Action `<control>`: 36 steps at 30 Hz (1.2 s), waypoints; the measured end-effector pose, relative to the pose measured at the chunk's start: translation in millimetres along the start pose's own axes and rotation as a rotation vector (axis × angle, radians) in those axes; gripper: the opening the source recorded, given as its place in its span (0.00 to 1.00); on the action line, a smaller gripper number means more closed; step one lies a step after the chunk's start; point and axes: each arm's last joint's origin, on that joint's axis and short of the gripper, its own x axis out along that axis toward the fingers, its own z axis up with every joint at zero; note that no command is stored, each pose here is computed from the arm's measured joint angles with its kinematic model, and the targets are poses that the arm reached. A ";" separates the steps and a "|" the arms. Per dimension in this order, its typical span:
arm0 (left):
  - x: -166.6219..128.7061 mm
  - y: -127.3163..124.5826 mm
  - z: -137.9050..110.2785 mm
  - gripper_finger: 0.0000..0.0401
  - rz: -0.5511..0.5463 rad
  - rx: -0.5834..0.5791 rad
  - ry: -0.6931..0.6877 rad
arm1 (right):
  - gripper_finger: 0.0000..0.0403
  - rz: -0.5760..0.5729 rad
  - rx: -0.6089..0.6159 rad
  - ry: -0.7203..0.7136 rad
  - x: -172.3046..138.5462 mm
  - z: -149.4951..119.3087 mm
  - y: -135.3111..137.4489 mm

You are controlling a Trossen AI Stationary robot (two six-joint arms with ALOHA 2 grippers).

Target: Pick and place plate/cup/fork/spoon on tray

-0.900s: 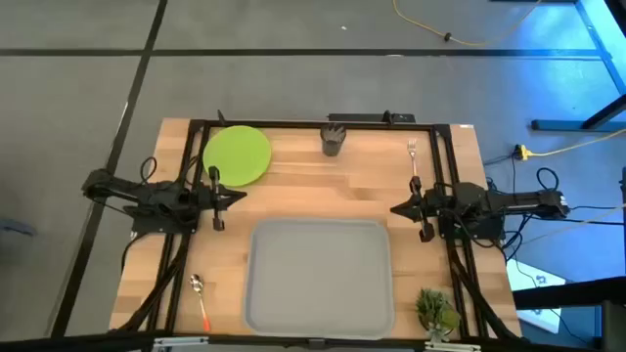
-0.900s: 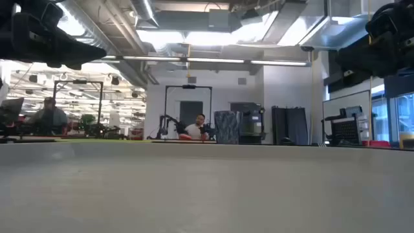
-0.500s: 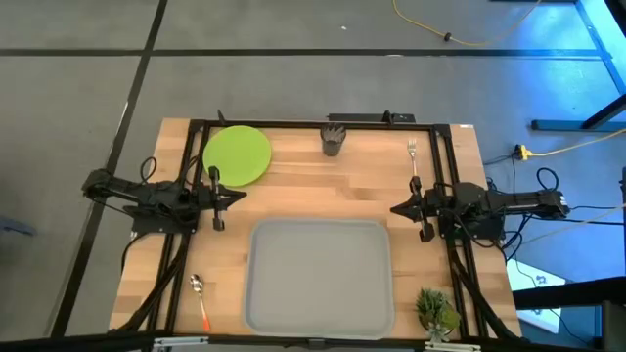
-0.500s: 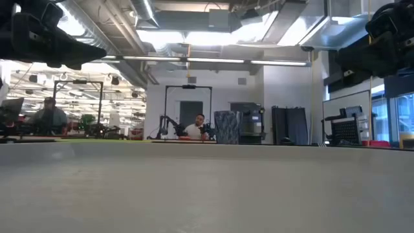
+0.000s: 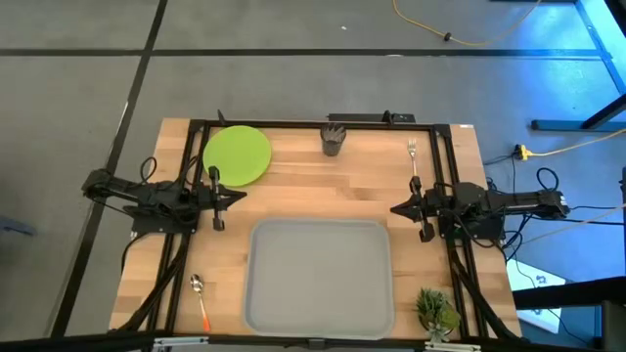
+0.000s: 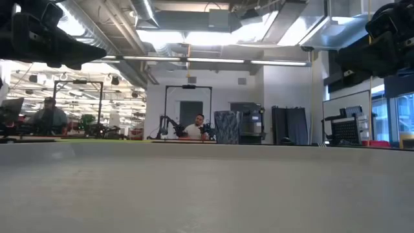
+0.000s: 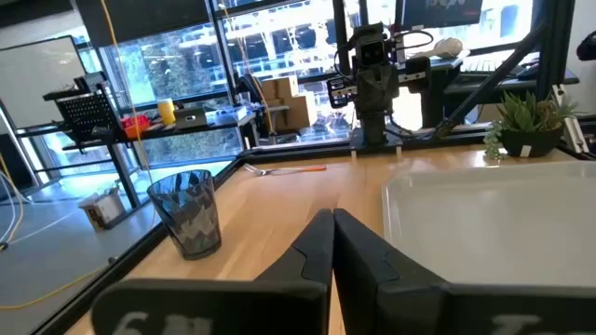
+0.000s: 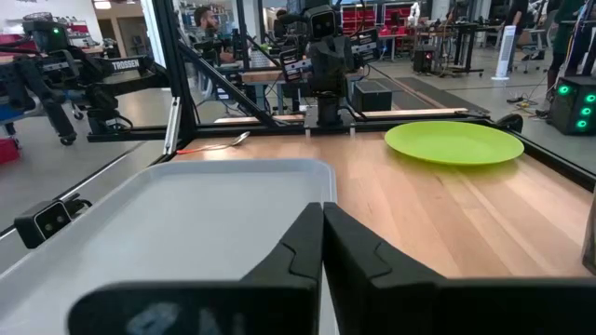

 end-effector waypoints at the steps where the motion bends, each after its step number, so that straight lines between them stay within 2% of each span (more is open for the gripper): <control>1: 0.0 0.0 0.0 0.00 0.000 0.000 0.000 | 0.04 0.001 0.000 0.000 0.0 0.0 0.0; 25: 0.0 0.0 0.0 0.00 0.000 0.000 0.000 | 0.04 0.000 0.000 -0.003 0.0 0.2 0.0; 36: 0.0 0.0 0.1 0.00 0.000 -0.001 -0.001 | 0.04 0.004 0.027 -0.130 -0.8 12.5 0.7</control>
